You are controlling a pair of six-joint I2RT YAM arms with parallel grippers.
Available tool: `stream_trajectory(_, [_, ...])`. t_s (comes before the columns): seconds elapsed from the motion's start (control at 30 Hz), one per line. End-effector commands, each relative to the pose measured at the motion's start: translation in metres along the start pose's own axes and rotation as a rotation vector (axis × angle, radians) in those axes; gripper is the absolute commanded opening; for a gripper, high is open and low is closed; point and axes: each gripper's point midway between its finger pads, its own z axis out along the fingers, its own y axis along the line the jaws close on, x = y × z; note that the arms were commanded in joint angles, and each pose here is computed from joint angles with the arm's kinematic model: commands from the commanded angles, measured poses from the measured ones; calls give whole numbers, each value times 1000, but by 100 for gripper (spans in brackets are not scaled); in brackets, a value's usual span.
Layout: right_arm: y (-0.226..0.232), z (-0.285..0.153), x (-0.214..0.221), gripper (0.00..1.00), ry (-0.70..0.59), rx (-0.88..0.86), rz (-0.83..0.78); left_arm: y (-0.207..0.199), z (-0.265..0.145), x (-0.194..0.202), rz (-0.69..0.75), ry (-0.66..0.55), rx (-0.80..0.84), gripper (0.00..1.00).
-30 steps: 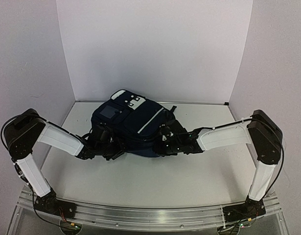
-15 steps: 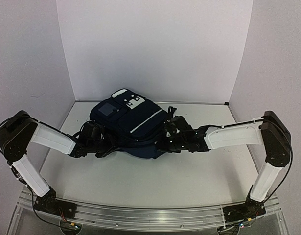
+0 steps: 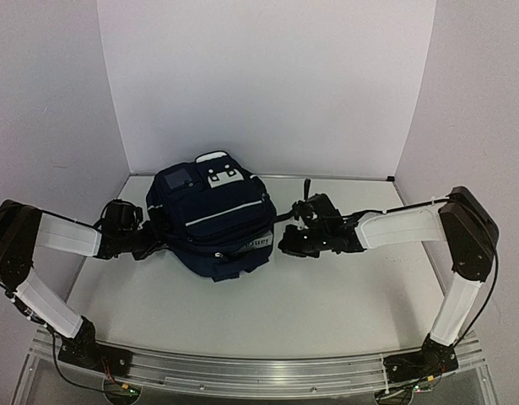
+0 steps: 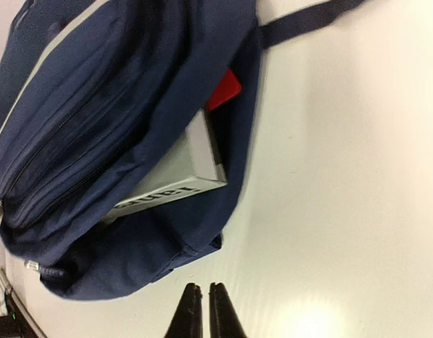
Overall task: Pack the student bag
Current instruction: Adjust the student bag at the center of the board.
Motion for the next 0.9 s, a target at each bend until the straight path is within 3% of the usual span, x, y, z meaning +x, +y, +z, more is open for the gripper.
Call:
stream_trajectory(0.0, [75,-12,-1,24,-2,-296,-204,13,-12,-52,37,-80,58,0])
stream_trajectory(0.07, [74,-11,-3,36,-19,-273,-216,11,-12,-66,41,-65,123,2])
stream_trajectory(0.23, [37,-1,-27,49,-74,-129,-54,-20,-19,-86,139,-63,213,46])
stream_trajectory(0.33, [19,4,-37,51,-86,-132,31,-37,-37,-86,258,-109,198,62])
stream_trajectory(0.5, [12,21,-40,51,-58,-188,79,-87,-67,-63,572,-198,94,69])
stream_trajectory(0.6, [0,35,-41,51,-43,-184,123,-125,-88,-43,719,-241,137,76])
stream_trajectory(0.87, [-25,35,-47,54,-65,-177,197,-197,-67,60,1101,-81,152,78])
